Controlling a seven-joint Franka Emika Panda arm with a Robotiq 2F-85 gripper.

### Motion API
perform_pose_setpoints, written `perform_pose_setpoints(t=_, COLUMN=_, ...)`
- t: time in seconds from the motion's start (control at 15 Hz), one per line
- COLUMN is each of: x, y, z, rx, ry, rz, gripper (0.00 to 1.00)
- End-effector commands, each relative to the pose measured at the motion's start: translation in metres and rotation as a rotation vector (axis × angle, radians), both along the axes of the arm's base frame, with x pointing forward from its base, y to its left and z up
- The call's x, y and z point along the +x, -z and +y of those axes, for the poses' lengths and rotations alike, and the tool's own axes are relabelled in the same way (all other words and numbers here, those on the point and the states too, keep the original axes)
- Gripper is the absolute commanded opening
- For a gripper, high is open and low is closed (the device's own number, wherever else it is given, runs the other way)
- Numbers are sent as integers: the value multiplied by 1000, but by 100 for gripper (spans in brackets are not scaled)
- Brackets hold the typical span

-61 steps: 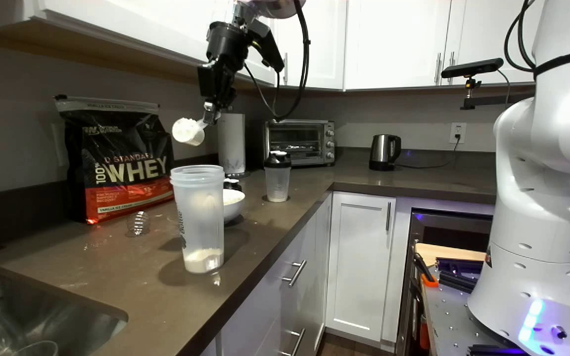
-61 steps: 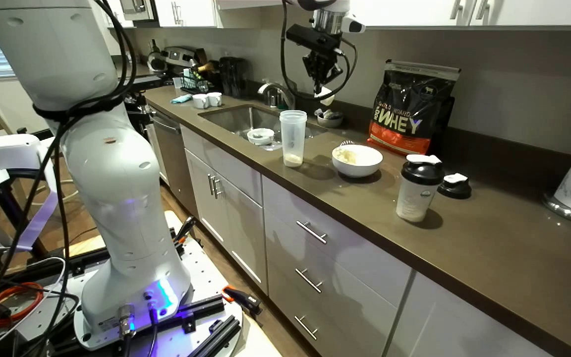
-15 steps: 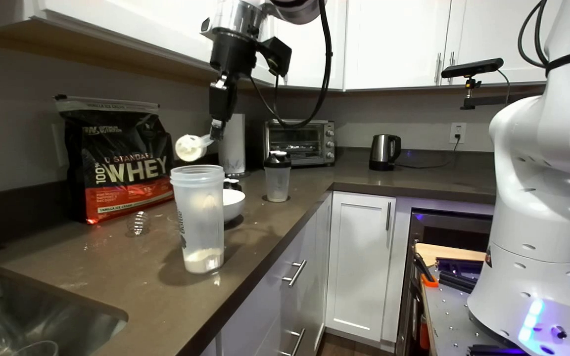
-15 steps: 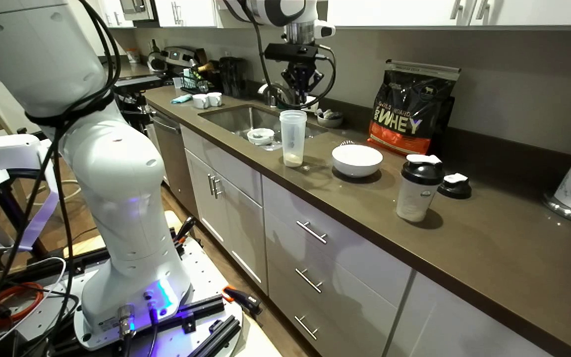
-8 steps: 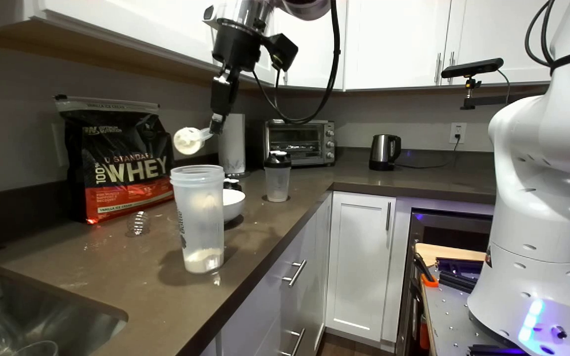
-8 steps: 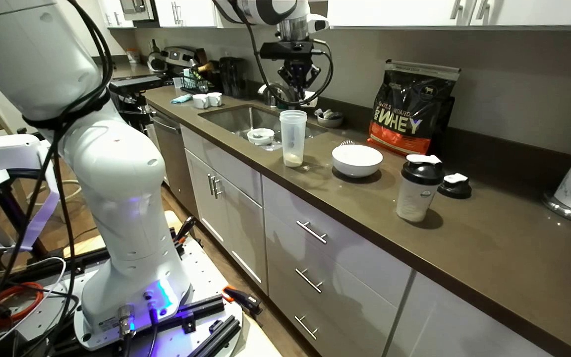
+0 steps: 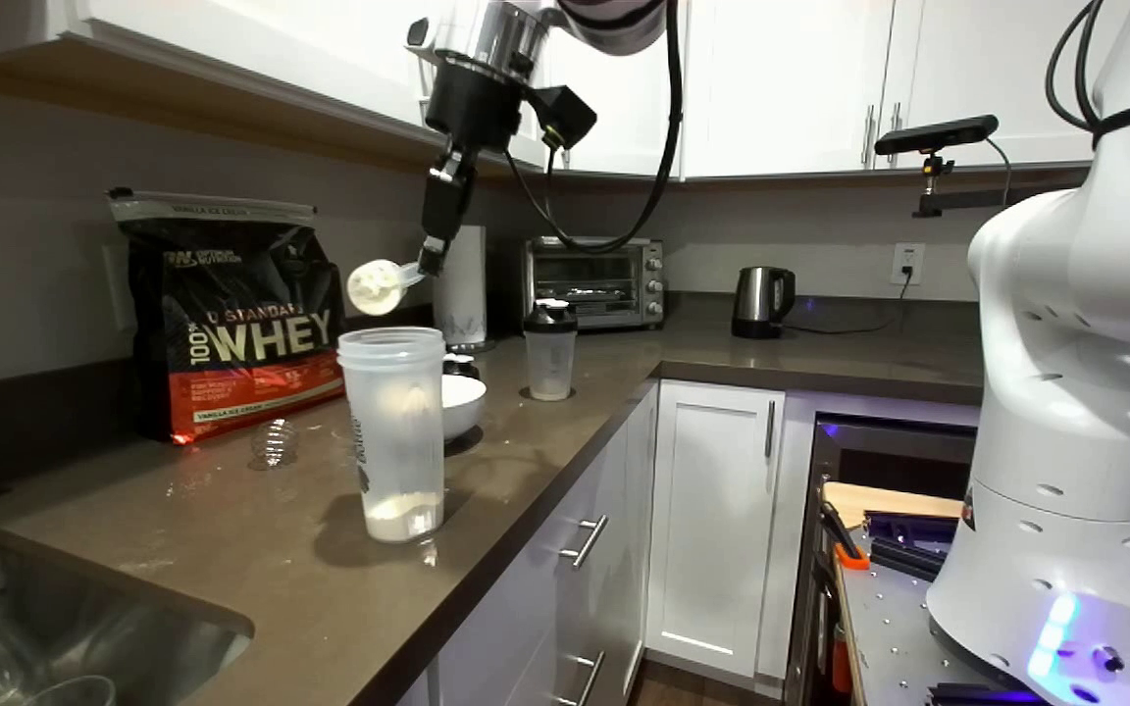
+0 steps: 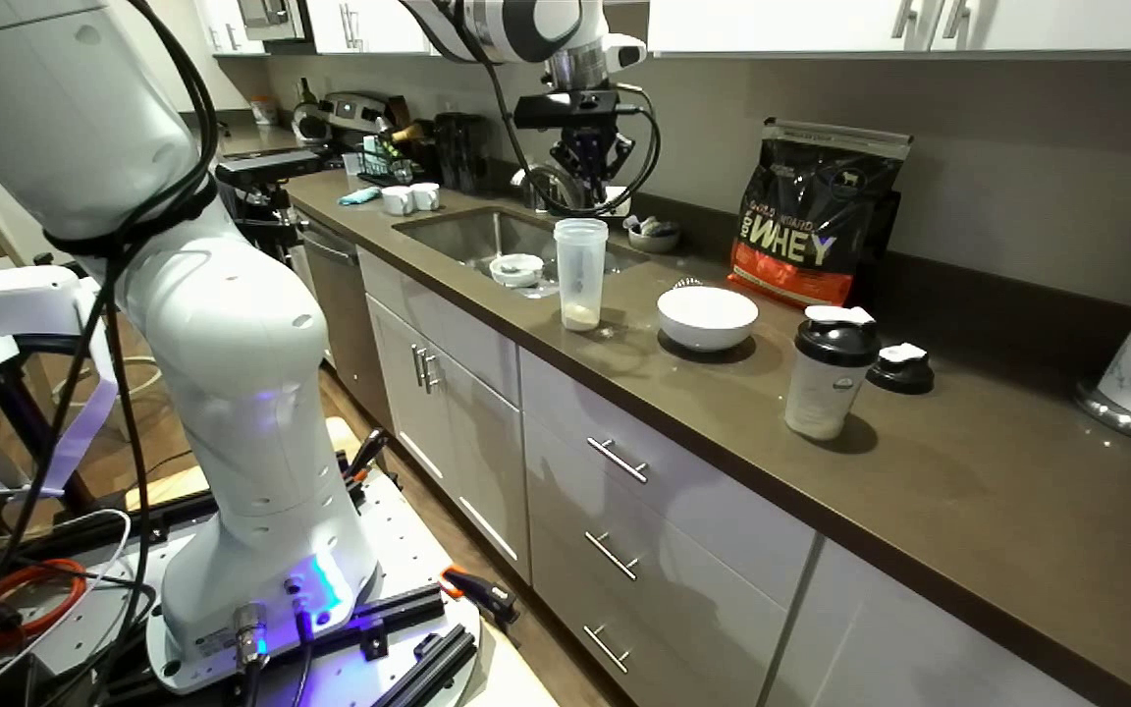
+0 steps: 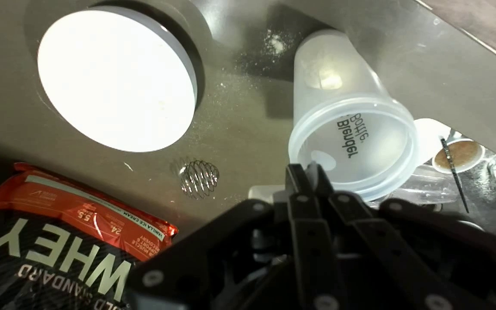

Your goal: Take a scoop of whey from the bowl and put it in the shaker bottle

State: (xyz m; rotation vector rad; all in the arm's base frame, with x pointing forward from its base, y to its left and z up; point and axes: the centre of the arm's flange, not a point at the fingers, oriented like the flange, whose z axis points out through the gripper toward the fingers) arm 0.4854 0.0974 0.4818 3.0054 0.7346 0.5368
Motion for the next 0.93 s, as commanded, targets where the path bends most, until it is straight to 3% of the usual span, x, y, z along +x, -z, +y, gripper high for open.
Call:
perform_pose_setpoints(t=0.0, x=0, y=0, z=0, rx=0, ry=0, rz=0, gripper=4)
perform_pose_setpoints(t=0.87, x=-11, y=9, z=10, rx=-64, ry=-33, rz=-40, gripper=1)
